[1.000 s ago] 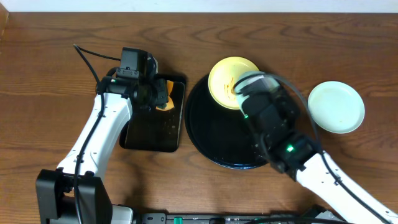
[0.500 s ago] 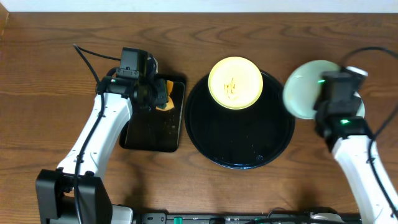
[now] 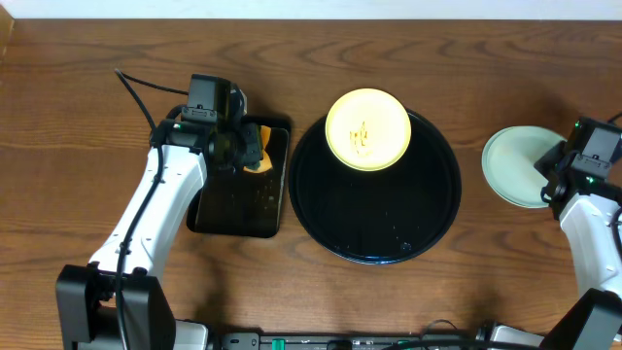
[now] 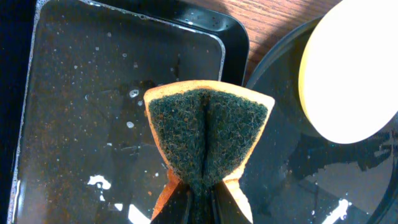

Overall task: Clean dirty plates on tray and stack at the side
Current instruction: 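Lift the second blue plate with right gripper and stack it on the first, then grip the yellow plate with right gripper and drag it to the tray center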

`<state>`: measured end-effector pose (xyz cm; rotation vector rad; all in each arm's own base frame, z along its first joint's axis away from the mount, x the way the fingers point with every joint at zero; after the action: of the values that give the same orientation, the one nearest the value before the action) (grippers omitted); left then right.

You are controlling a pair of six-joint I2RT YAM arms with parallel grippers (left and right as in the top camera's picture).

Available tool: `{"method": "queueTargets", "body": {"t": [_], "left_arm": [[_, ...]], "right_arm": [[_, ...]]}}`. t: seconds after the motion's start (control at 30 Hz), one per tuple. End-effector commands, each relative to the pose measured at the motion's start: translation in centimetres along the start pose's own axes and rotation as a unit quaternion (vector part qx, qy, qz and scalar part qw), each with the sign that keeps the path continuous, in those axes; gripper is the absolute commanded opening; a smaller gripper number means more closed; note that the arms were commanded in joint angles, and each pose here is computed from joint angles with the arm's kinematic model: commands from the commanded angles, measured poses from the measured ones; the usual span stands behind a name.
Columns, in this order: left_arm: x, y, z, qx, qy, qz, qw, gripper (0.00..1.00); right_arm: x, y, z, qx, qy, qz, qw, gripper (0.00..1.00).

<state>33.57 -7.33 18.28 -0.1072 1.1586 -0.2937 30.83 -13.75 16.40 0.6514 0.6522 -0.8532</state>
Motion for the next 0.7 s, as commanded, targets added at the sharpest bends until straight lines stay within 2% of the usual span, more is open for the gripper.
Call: {"method": "queueTargets", "body": {"t": [0.0,0.13,0.4,0.47,0.57,0.67], "left_arm": [[0.1,0.0,0.2,0.005,-0.002,-0.002,1.0,0.08],[0.1,0.0,0.2,0.005,-0.002,-0.002,1.0,0.07],[0.1,0.0,0.2,0.005,-0.002,-0.002,1.0,0.08],[0.1,0.0,0.2,0.005,-0.001,-0.002,1.0,0.08],[0.1,0.0,0.2,0.005,-0.001,-0.002,1.0,0.08],[0.1,0.0,0.2,0.005,-0.001,-0.002,1.0,0.07]], "right_arm": [[-0.7,3.4,-0.9,-0.061,0.062,0.133,0.987,0.52],[-2.7,7.2,-3.9,-0.158,0.116,0.26,0.946,0.6],[-5.6,11.8,-11.6,-0.286,0.172,0.326,0.884,0.66],[-5.3,12.4,-13.5,-0.297,0.185,0.32,0.881,0.65],[-3.8,12.8,-15.7,-0.269,0.204,0.284,0.897,0.63],[-2.2,13.5,-17.6,-0.251,0.221,0.278,0.901,0.54]]}}
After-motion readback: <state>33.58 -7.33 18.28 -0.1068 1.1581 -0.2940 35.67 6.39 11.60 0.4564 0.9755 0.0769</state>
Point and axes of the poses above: each gripper's point midway between its finger pads, its own x axis out along the fingers, its own y axis along the line the jaws close on, z = x × y, the point moved 7 cm from there along -x, back along the fingers, and after that the axes turned 15 degrees about x, right-handed, at the moved point
